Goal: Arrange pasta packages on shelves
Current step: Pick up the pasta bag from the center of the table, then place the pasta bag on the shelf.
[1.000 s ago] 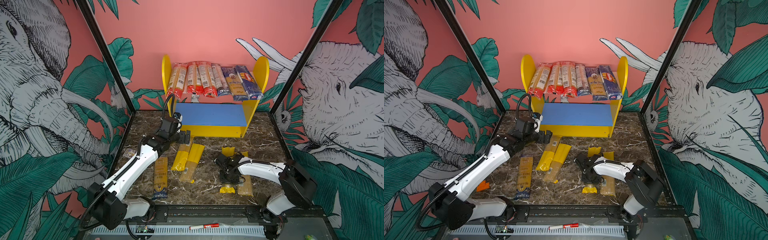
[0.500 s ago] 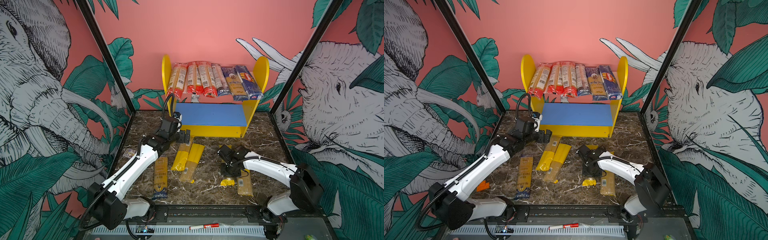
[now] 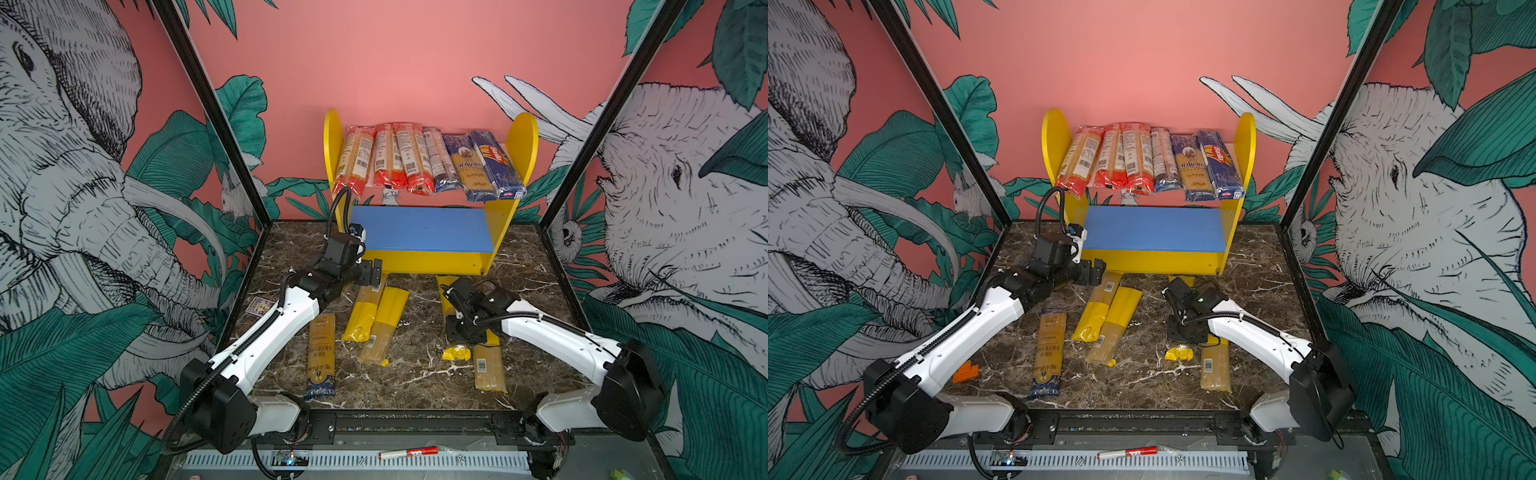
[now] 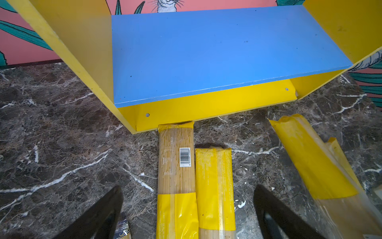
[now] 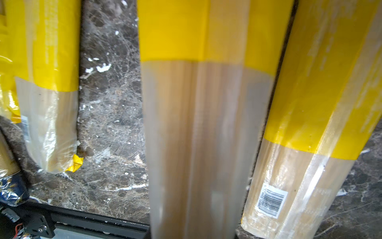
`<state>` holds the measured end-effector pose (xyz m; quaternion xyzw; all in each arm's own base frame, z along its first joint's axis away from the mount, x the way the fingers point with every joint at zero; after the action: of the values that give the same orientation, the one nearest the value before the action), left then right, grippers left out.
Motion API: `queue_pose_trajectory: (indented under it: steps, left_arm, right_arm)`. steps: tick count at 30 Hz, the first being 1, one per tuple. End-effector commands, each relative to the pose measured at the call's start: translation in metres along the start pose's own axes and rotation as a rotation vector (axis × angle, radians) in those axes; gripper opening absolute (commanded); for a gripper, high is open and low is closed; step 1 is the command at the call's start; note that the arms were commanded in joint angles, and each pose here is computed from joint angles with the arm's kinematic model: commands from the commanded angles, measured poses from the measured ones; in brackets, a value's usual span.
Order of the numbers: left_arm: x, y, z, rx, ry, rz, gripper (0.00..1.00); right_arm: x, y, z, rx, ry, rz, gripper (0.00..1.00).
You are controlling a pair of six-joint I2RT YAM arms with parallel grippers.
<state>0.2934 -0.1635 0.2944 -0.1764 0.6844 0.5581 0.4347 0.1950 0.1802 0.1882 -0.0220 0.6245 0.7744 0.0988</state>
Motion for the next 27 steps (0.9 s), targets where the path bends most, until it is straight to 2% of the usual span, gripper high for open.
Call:
queue_pose_trajectory:
  steps: [1,7,14,17,27]
  left_arm:
    - [-0.002,-0.004,-0.001,0.022,0.01,-0.01,0.99]
    - [0.005,-0.02,-0.008,0.076,0.031,0.02,0.99]
    - [0.003,-0.024,-0.01,0.089,0.045,0.002,0.99]
    - [0.003,-0.026,-0.01,0.092,0.041,-0.005,0.99]
    - [0.001,-0.027,-0.008,0.068,0.029,-0.017,0.99]
  right_arm:
    - [-0.02,0.037,0.012,-0.083,0.051,-0.168,0.0]
    - [-0.041,0.06,0.018,-0.08,0.102,-0.25,0.0]
    - [-0.075,0.077,0.015,-0.087,0.109,-0.331,0.0]
    - [-0.1,0.09,0.015,-0.114,0.1,-0.391,0.0]
    - [-0.175,0.091,0.014,-0.133,0.102,-0.476,0.0]
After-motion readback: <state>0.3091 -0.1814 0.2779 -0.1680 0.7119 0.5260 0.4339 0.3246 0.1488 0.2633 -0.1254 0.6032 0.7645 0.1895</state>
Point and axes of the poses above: each gripper's point midway between its finger pads, its own y axis back along the fingers, its own z axis along the line the jaws close on, x = y × z, the point moved 8 cm from there along y, back along the fingers, and after that the axes turned 8 degrees about -y, right-handed, at the moved point
